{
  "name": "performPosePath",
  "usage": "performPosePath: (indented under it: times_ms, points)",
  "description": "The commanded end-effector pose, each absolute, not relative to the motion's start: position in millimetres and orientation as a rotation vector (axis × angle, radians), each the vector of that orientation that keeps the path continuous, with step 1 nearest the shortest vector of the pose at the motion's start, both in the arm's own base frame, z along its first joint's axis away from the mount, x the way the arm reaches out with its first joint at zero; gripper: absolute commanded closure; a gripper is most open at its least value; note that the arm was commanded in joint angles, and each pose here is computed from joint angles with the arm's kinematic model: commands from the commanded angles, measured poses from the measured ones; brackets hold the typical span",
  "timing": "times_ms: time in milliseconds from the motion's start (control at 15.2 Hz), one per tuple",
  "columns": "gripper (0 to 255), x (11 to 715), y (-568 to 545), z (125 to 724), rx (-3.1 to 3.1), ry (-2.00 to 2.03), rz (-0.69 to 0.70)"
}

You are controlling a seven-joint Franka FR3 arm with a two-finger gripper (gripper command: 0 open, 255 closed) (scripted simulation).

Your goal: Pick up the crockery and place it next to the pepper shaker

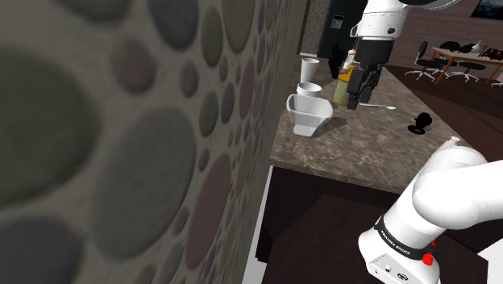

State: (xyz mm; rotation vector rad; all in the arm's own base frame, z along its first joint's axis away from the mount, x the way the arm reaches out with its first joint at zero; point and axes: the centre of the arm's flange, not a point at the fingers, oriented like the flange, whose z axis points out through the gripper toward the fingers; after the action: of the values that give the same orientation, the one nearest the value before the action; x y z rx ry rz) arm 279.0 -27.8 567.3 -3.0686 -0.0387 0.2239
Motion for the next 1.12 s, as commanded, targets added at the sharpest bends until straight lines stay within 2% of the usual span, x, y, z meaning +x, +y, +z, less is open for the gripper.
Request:
performPosePath:
  times_ms: [0,1056]
  points:
    - [0,279.0,-27.8,567.3,-3.069,-0.039,0.224]
    - [0,421.9,-135.6,497.0,-3.160,0.021,0.081]
